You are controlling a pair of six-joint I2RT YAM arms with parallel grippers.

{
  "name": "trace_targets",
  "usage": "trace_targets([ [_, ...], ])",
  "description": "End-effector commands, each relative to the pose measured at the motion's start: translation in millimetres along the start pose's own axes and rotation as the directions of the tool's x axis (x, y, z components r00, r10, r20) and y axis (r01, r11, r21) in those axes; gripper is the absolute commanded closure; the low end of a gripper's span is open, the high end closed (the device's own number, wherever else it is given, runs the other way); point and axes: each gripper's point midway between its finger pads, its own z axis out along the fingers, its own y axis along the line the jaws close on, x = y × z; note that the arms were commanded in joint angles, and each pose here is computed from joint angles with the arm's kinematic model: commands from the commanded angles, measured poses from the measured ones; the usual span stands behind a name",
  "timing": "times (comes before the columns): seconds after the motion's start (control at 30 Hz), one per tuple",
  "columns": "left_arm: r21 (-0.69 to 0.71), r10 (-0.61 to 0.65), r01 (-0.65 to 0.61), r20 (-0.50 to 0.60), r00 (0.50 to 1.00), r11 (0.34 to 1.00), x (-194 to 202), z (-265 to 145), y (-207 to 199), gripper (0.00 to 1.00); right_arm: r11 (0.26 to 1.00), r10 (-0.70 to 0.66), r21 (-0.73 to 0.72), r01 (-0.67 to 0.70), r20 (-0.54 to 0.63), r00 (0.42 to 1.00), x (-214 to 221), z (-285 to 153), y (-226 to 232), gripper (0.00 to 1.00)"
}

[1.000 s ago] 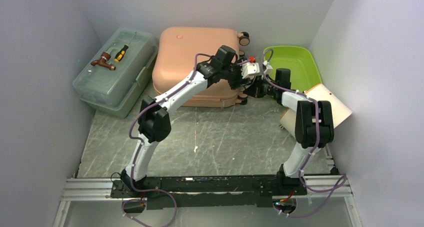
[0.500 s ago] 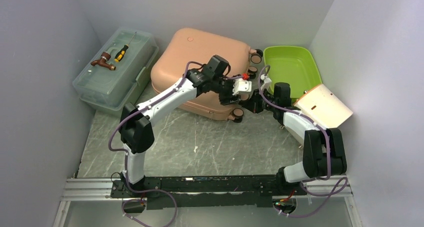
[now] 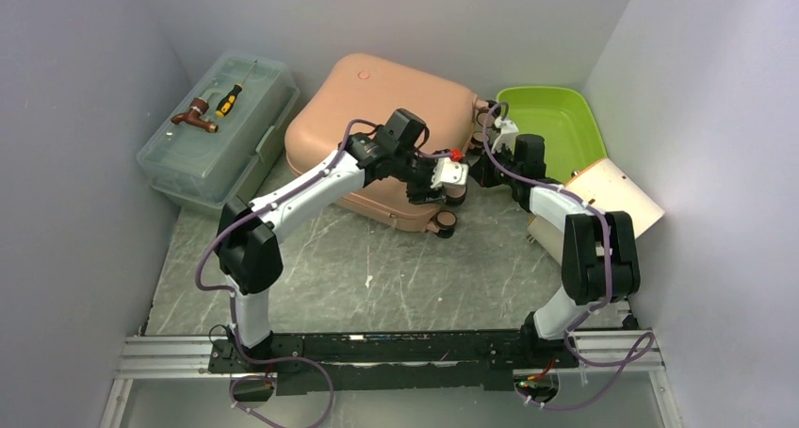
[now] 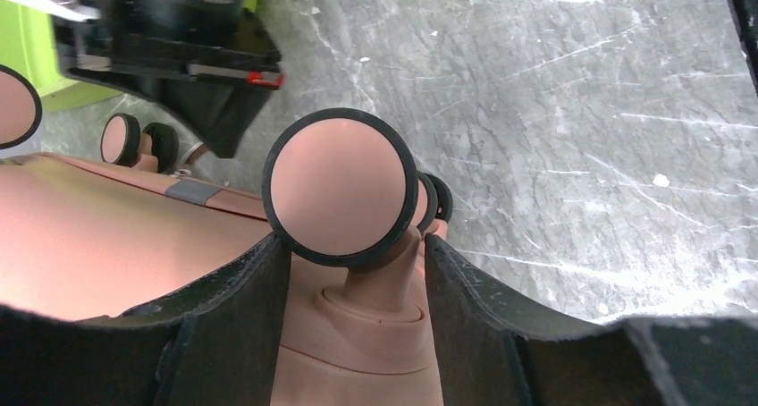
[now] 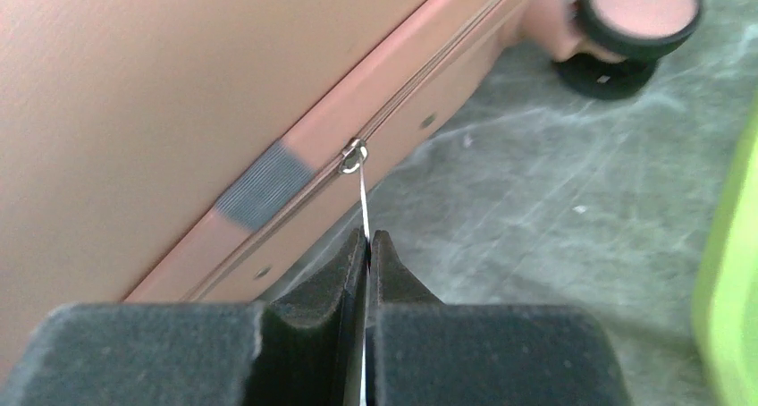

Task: Open, take out, and arrange the luggage
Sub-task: Unzip the luggage at the center of the board.

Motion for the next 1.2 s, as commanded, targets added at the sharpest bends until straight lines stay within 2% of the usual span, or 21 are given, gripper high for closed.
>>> trace_targets([
  [0.0, 0.514, -0.403, 0.606, -0.458, 0.792, 0.607, 52.2, -27.8, -209.7, 0.44, 0.969, -0.043, 0.247, 0.022, 0.082, 0.996, -39.1, 3.0, -62.9, 1.0],
  [0.17, 0.516, -0.381, 0.593, -0.464, 0.8, 0.618, 51.7, -45.4, -219.6, 0.45, 0.954, -0.029, 0.299, 0.004, 0.08, 0.996, -39.3, 5.4, -83.1, 1.0],
  [0.53, 0.498, -0.356, 0.586, -0.484, 0.799, 0.639, 57.4, -93.0, -254.8, 0.46, 0.958, -0.043, 0.287, 0.013, 0.098, 0.994, -17.8, -13.5, -100.0, 1.0],
  [0.7, 0.497, -0.348, 0.581, -0.485, 0.802, 0.645, 60.0, -111.6, -266.6, 0.43, 0.982, -0.057, 0.186, 0.041, 0.086, 0.995, -17.8, -13.6, -95.4, 1.0],
  [0.87, 0.486, -0.356, 0.592, -0.494, 0.793, 0.643, 65.1, -128.9, -273.7, 0.44, 0.999, 0.032, 0.042, -0.034, 0.043, 0.999, -19.8, -11.6, -84.7, 1.0],
  [1.03, 0.471, -0.363, 0.594, -0.494, 0.79, 0.652, 70.2, -136.7, -278.0, 0.43, 0.998, 0.043, -0.054, -0.041, 0.03, 0.999, -29.7, -8.2, -75.8, 1.0],
  [1.17, 0.408, -0.367, 0.553, -0.45, 0.814, 0.727, 64.8, -136.7, -254.1, 0.33, 0.997, 0.026, -0.069, -0.023, 0.046, 0.999, -36.5, -8.8, -69.5, 1.0],
])
